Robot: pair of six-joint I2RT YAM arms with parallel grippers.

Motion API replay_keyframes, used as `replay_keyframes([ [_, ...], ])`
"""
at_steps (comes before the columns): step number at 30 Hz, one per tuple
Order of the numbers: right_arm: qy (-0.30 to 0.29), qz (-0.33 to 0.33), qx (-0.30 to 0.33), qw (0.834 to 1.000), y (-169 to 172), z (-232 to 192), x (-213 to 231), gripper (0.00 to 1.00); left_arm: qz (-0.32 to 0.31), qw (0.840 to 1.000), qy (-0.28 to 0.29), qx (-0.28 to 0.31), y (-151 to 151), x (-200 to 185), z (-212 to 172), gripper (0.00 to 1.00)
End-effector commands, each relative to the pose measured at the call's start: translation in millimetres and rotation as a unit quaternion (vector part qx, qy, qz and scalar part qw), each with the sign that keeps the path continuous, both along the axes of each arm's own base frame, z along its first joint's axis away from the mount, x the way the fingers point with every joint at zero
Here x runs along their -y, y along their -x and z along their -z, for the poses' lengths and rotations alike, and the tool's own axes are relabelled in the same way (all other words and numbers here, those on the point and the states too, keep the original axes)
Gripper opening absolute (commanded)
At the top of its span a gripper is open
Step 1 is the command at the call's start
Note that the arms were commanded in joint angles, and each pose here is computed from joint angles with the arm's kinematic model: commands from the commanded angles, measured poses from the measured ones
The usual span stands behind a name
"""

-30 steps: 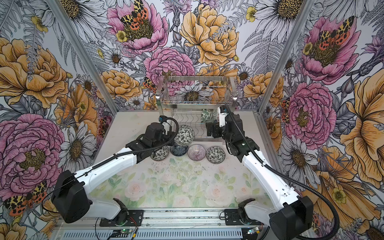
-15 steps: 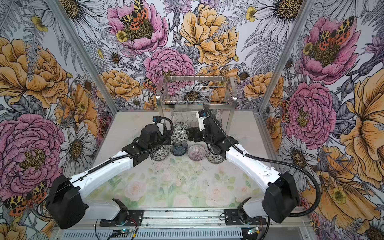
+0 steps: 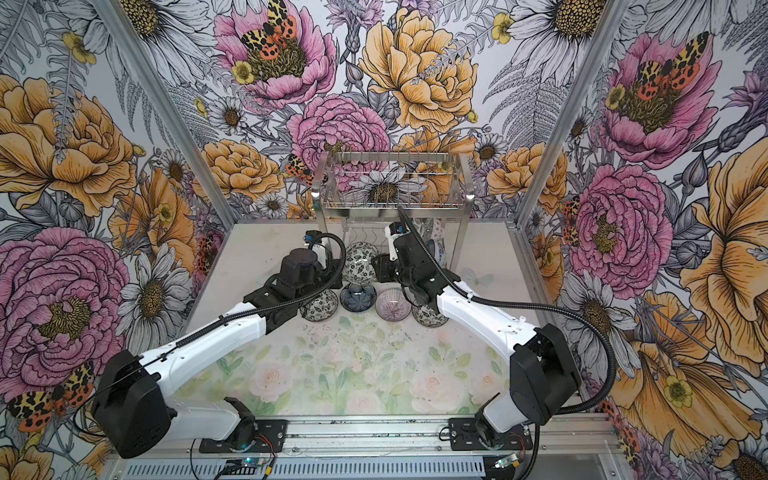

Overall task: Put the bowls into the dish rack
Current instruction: 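Open the left gripper off the bowl while the right gripper holds it, then carry the leaf-pattern bowl toward the rack with the right gripper while the left withdraws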

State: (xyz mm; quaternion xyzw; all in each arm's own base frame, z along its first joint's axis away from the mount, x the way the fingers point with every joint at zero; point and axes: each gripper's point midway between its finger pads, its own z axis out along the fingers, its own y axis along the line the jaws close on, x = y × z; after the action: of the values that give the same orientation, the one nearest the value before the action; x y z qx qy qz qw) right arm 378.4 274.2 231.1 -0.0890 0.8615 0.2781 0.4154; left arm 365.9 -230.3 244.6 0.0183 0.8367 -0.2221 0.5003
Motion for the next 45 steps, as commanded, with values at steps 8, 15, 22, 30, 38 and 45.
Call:
replay_keyframes([
  [8,-0.020,-0.003,0.014,1.000,-7,-16,-13,0.04,-0.004,0.998,0.042,0.050,-5,-1,-35,0.00],
  [15,-0.008,0.009,0.023,1.000,-8,-17,-7,0.00,-0.002,0.998,0.038,0.045,-2,-2,-30,0.00],
  [22,0.043,0.041,0.054,0.997,-10,-18,15,0.00,-0.003,1.000,-0.021,0.023,6,-14,-22,0.69],
  [30,0.147,0.093,0.096,0.980,-22,-26,49,0.00,-0.047,0.996,-0.075,0.027,25,-55,-21,0.98],
  [38,0.245,0.151,0.126,0.949,-33,-30,82,0.00,-0.063,0.994,-0.088,0.025,35,-79,-19,0.99],
  [45,0.308,0.174,0.138,0.925,-42,-29,93,0.00,-0.071,0.993,-0.089,0.026,35,-88,-17,0.99],
])
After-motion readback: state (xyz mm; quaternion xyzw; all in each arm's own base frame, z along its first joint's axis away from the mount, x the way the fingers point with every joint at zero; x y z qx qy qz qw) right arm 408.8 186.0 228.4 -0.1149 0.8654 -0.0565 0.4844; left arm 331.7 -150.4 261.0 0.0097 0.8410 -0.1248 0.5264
